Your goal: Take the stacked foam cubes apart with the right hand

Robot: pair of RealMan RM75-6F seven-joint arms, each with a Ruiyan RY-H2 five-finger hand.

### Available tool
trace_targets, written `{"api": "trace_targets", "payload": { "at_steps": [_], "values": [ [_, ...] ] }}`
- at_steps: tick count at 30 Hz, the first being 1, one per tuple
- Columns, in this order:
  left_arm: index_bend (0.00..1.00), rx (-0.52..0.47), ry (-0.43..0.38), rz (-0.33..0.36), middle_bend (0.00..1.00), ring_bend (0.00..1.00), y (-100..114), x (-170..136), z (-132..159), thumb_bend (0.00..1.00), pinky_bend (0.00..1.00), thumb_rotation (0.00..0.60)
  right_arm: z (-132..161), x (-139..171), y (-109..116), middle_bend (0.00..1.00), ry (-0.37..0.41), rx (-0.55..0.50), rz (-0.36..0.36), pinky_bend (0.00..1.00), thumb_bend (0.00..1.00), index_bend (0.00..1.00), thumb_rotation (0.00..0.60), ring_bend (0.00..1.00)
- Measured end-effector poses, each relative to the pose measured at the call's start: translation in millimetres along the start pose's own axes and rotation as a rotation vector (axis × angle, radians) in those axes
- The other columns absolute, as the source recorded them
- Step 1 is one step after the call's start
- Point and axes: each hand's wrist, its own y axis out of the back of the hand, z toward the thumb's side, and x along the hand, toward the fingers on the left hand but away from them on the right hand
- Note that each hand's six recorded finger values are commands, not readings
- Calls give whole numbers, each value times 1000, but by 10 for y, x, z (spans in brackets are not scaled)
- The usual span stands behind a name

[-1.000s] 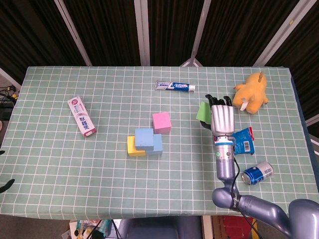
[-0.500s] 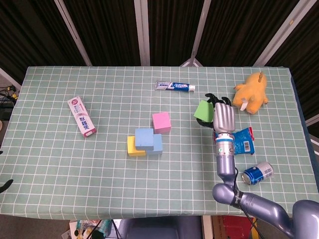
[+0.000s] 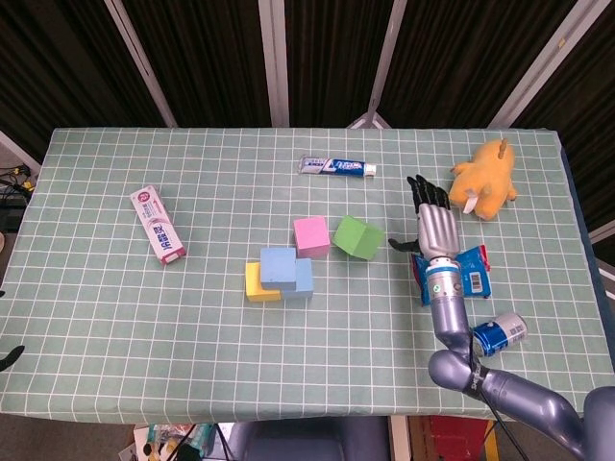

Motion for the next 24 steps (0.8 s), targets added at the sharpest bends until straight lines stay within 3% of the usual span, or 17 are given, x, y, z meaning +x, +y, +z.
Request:
{"api": "trace_targets", "payload": {
  "at_steps": [11,19,24],
  "values": [
    [255,6,-7,-4,0,0,-12,-27,29,133,0,600,85,811,-212,0,102,-146,271,0,124,0,600,88],
    [254,-1,-5,1,0,0,6,-24,12,133,0,600,186,1169,-464,1,187,-201,367,0,124,0,600,181],
    [254,-8,-4,4,0,0,21,-22,-2,132,0,600,267,1306,-592,62,214,-225,390,8,124,0,600,278]
  ]
}}
